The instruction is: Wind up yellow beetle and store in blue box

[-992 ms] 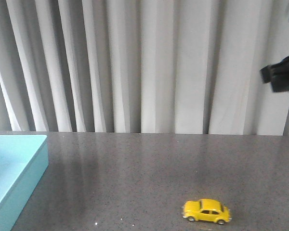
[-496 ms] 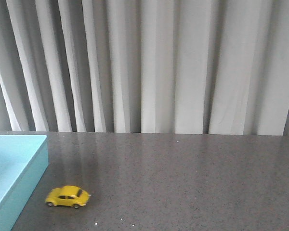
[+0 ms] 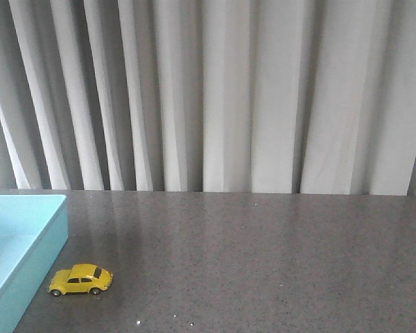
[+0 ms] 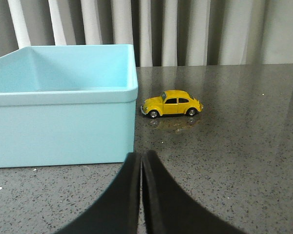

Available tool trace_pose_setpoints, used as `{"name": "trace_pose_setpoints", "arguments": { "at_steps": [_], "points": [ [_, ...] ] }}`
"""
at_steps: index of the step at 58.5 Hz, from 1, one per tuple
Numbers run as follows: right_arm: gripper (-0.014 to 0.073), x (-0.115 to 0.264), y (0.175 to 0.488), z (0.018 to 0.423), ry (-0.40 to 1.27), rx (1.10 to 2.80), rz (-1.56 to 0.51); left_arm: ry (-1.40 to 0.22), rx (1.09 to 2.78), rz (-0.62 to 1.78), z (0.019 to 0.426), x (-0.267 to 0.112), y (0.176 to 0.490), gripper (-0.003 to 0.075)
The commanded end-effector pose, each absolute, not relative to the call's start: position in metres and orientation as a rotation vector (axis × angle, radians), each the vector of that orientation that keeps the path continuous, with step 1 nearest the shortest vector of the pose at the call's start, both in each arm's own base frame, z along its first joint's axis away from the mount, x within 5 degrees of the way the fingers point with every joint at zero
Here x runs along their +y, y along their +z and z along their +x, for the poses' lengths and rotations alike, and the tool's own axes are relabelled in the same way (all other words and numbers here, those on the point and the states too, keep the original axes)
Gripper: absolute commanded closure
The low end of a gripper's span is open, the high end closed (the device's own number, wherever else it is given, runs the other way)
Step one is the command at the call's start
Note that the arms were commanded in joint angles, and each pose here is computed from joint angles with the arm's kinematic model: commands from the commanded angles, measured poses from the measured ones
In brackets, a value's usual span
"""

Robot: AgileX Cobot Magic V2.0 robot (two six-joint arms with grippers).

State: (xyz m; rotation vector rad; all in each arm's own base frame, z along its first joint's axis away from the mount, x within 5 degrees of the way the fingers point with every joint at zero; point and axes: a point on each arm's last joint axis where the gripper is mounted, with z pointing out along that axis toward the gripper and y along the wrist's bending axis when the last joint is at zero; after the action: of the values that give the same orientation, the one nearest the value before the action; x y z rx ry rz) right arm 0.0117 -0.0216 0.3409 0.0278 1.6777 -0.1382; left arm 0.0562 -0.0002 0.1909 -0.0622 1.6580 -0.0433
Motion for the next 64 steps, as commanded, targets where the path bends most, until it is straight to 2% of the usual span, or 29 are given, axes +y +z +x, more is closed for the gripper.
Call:
{"name": "trace_pose_setpoints", "arguments": {
  "at_steps": [1, 27, 34, 47, 56, 64],
  "points": [
    [0.0602, -0.02, 0.354, 0.015, -0.154, 1.601, 0.005, -0.055, 1.587, -0.072, 0.057, 0.0, 0.199, 0.0722],
    [0.0602, -0.02, 0.354, 0.015, -0.154, 1.6, 0.004, -0.055, 1.587, -0.072, 0.057, 0.0, 0.199, 0.0722],
    [0.0602, -0.02, 0.354, 0.015, -0.154, 1.6, 0.004, 0.03, 1.589, 0.005, 0.057, 0.001, 0.199, 0.0722],
    [0.0602, -0.02, 0.354, 0.015, -0.154, 1.6, 0.004, 0.033, 1.578, 0.007, 0.057, 0.001, 0.2, 0.0722],
    [0.0602, -0.02, 0.354, 0.015, -0.154, 1.6, 0.004, 0.008, 1.446, -0.033, 0.056, 0.002, 0.212, 0.0722],
    [0.0602, -0.02, 0.354, 0.015, -0.154, 1.6, 0.004, -0.152, 1.284, -0.198, 0.053, 0.005, 0.227, 0.0722]
  ]
}}
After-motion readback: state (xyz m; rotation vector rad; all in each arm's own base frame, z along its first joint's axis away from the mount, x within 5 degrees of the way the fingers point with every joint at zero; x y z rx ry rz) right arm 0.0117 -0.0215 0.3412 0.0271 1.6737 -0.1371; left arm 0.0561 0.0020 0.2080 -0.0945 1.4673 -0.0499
